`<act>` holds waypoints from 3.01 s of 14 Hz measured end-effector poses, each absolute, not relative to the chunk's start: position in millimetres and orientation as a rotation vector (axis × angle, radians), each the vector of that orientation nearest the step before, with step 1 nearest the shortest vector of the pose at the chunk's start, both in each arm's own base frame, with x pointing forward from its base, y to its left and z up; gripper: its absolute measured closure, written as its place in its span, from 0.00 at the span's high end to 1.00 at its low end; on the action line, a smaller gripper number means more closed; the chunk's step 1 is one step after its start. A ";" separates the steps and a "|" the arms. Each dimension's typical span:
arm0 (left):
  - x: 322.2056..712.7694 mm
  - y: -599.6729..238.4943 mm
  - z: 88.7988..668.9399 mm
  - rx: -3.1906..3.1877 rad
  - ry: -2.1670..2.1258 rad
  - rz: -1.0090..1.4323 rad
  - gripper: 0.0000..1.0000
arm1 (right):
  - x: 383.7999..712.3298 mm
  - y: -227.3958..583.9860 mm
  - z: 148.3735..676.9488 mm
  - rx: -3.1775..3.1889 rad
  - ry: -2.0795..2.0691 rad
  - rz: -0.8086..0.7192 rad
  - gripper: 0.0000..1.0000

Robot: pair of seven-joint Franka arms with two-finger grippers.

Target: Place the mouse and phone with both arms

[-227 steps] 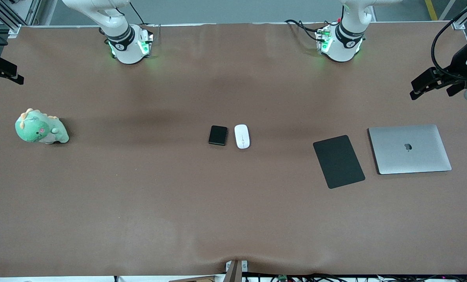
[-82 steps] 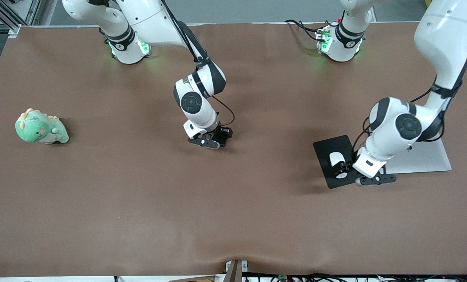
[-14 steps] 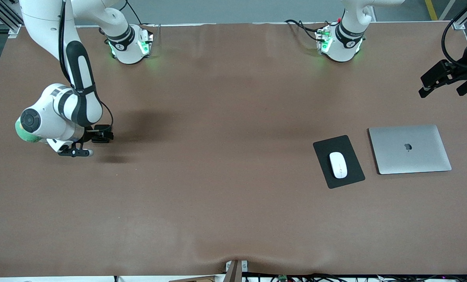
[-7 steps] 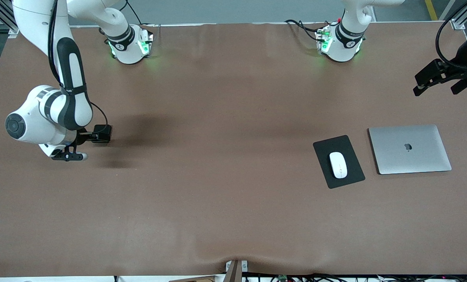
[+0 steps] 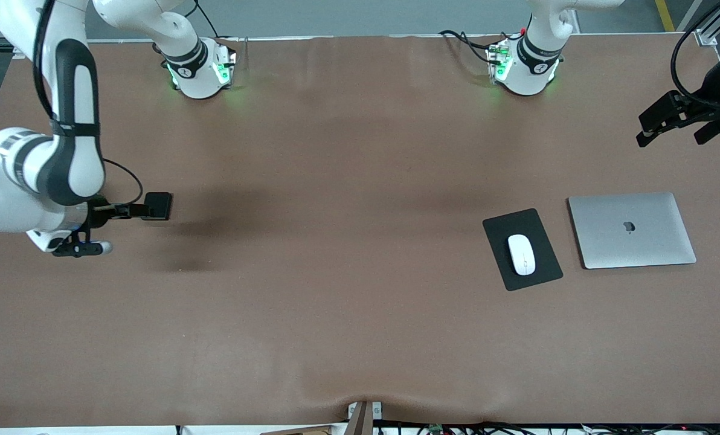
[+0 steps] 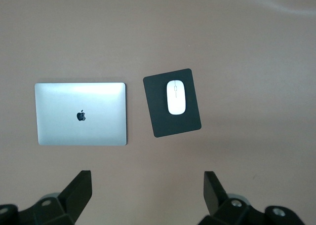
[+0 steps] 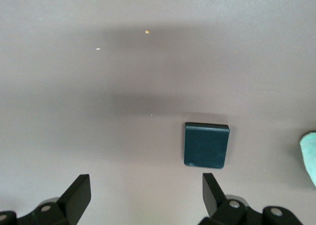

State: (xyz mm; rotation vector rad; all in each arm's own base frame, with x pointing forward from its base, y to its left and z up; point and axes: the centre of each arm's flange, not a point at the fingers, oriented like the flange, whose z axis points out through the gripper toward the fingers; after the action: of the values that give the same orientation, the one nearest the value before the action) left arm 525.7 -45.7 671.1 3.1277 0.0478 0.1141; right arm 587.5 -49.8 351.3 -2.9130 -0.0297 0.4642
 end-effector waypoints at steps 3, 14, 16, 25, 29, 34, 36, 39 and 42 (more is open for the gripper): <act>525.0 -45.0 670.4 3.129 0.053 0.102 1.00 | 590.2 -53.5 367.5 -2.910 -0.033 0.482 1.00; 521.1 -46.2 666.9 3.130 0.155 0.044 1.00 | 597.0 -75.4 460.0 -2.904 -0.032 0.434 1.00; 521.2 -45.4 667.0 3.130 0.157 0.044 1.00 | 594.2 -74.0 486.6 -2.882 -0.078 0.382 1.00; 518.0 -43.0 670.2 3.129 0.162 0.042 1.00 | 609.4 -24.9 584.4 -2.969 -0.432 0.224 1.00; 516.6 -43.2 671.9 3.129 0.160 0.045 1.00 | 587.1 -30.1 622.8 -2.964 -0.258 0.206 1.00; 515.9 -47.0 672.6 3.130 0.149 0.046 1.00 | 556.5 -13.0 657.7 -2.973 -0.019 0.213 1.00; 515.0 -56.0 672.7 3.132 0.123 0.047 1.00 | 545.2 -13.9 664.9 -2.974 0.014 0.215 1.00; 514.1 -63.8 673.4 3.133 0.102 0.049 1.00 | 527.9 -26.7 673.1 -2.968 0.041 0.240 1.00; 513.9 -65.5 673.9 3.133 0.097 0.051 1.00 | 519.4 -30.8 677.9 -2.994 0.041 0.256 1.00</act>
State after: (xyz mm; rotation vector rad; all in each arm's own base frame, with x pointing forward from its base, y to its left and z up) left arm 513.9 -65.5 673.9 3.1335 0.0970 0.0512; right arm 519.4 -30.8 677.9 -2.9942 0.0414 0.2564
